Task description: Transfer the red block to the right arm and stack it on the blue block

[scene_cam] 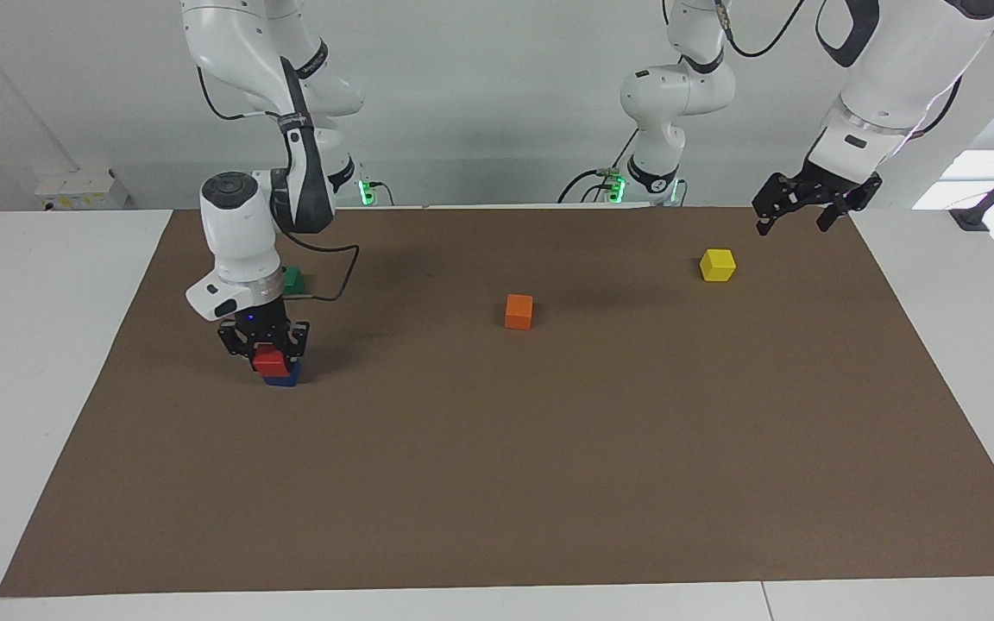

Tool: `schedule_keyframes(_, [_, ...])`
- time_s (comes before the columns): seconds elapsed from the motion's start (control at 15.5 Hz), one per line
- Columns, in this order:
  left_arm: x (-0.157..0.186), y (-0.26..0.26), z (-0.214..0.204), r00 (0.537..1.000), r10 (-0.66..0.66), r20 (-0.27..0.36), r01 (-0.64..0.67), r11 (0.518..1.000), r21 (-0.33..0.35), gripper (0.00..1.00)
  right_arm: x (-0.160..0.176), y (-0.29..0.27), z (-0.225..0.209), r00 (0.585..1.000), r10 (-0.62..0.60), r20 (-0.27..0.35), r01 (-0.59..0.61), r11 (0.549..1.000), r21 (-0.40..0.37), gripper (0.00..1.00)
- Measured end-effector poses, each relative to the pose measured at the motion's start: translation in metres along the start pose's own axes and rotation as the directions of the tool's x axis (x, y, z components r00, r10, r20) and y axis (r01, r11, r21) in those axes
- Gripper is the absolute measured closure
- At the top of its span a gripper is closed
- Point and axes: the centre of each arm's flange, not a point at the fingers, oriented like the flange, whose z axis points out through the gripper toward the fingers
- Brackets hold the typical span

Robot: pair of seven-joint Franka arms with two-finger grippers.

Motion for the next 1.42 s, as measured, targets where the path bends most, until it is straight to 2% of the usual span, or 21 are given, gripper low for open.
schedule_keyframes(0.06, [0.0,0.0,0.0,1.0,0.0,0.0,0.0,1.0,-0.004,0.0,0.0,0.001,0.0,1.0,0.002,0.0,-0.002,1.0,0.0,0.36])
schedule_keyframes(0.32, [0.0,0.0,0.0,1.0,0.001,0.0,-0.001,1.0,-0.007,0.0,0.001,0.004,-0.001,1.0,0.007,0.002,-0.007,1.0,-0.003,0.0])
schedule_keyframes(0.52, [-0.001,-0.001,-0.001,1.0,0.0,-0.001,0.0,1.0,-0.007,0.0,0.013,0.007,-0.025,0.997,-0.004,0.072,0.007,0.999,-0.032,0.0])
schedule_keyframes(0.65, [-0.001,-0.004,-0.002,1.0,-0.005,-0.003,0.005,1.0,-0.008,0.0,0.031,0.011,-0.07,0.989,-0.054,0.135,0.061,0.997,-0.044,0.0])
schedule_keyframes(0.9, [-0.001,-0.009,-0.002,1.0,-0.016,-0.004,0.016,1.0,-0.009,0.0,0.052,0.014,-0.162,0.982,-0.074,0.174,0.065,0.996,0.06,0.0])
schedule_keyframes(1.1, [-0.001,-0.009,-0.002,1.0,-0.015,-0.004,0.015,1.0,-0.009,0.0,0.054,0.018,-0.195,0.975,-0.097,0.2,0.084,0.994,0.074,0.0])
schedule_keyframes(1.29, [-0.001,-0.009,-0.002,1.0,-0.016,-0.004,0.016,1.0,-0.009,0.0,0.05,0.028,-0.233,0.948,-0.148,0.282,0.127,0.988,0.091,0.0])
schedule_keyframes(1.42, [-0.001,-0.009,-0.002,1.0,-0.016,-0.004,0.016,1.0,-0.009,0.0,0.047,0.04,-0.258,0.939,-0.147,0.31,0.124,0.988,0.095,0.0])
